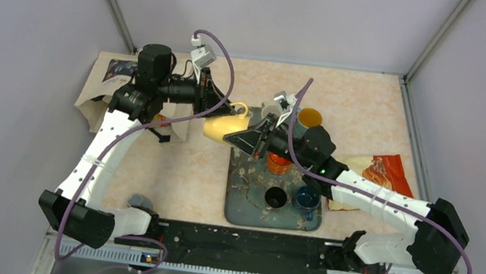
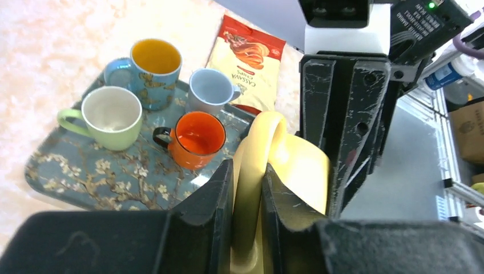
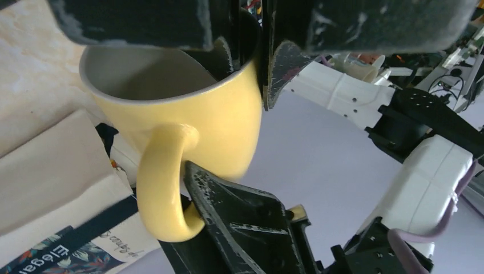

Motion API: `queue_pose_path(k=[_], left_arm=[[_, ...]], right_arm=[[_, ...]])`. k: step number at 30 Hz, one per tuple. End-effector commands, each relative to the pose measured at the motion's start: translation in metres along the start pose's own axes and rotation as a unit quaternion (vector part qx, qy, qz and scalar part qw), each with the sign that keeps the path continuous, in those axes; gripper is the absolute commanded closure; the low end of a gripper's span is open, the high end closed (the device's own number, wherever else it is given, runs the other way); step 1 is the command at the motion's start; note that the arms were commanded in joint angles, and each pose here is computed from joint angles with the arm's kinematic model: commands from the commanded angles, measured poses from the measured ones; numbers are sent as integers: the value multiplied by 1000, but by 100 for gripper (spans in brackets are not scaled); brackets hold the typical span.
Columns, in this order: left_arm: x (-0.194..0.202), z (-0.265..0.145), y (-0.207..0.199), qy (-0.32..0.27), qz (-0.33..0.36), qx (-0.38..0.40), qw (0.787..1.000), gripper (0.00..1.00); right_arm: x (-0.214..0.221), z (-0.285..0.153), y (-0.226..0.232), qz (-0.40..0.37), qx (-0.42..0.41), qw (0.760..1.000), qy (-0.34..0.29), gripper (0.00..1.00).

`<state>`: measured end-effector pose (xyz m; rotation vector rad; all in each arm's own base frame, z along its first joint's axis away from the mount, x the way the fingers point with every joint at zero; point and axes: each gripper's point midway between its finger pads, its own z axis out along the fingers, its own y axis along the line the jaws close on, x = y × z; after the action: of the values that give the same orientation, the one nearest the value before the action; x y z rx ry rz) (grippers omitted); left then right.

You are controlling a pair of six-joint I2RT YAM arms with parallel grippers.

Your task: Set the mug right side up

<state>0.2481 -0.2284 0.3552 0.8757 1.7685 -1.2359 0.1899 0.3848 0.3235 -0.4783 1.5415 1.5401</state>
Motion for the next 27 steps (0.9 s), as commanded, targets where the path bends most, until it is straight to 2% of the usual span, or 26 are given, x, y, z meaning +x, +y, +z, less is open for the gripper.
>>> queue_pose_path(k=[1, 3, 4, 7, 10, 12, 15, 20, 23, 27], left_arm=[[-10, -7, -8, -14, 25, -20, 999, 91], [-4, -14, 13, -4, 38, -76, 996, 58], [-1, -19, 25, 1, 40, -107, 993, 48], [6, -39, 55, 9, 49, -192, 980, 27], [12, -63, 77, 20, 56, -262, 963, 14], [20, -85, 95, 34, 63, -323, 944, 2], [41, -118, 117, 92, 95, -401, 906, 1], [106, -173, 133, 248, 94, -478, 837, 1], [141, -200, 129, 302, 68, -488, 816, 1], [176, -228, 127, 337, 19, -506, 794, 1]], right_arm=[[-32, 7, 6, -82, 7, 996, -42, 100], [-31, 2, -21, -113, 77, 990, -28, 100], [-27, -2, -33, -128, 109, 986, -14, 100], [-15, -10, -63, -175, 174, 968, 43, 100], [-5, -12, -81, -198, 207, 954, 90, 100], [2, -11, -94, -207, 227, 944, 116, 100], [26, -12, -119, -208, 260, 923, 193, 100], [63, -22, -170, -203, 347, 865, 301, 100], [81, -27, -189, -197, 370, 839, 347, 100], [101, -29, -205, -183, 387, 813, 395, 100]])
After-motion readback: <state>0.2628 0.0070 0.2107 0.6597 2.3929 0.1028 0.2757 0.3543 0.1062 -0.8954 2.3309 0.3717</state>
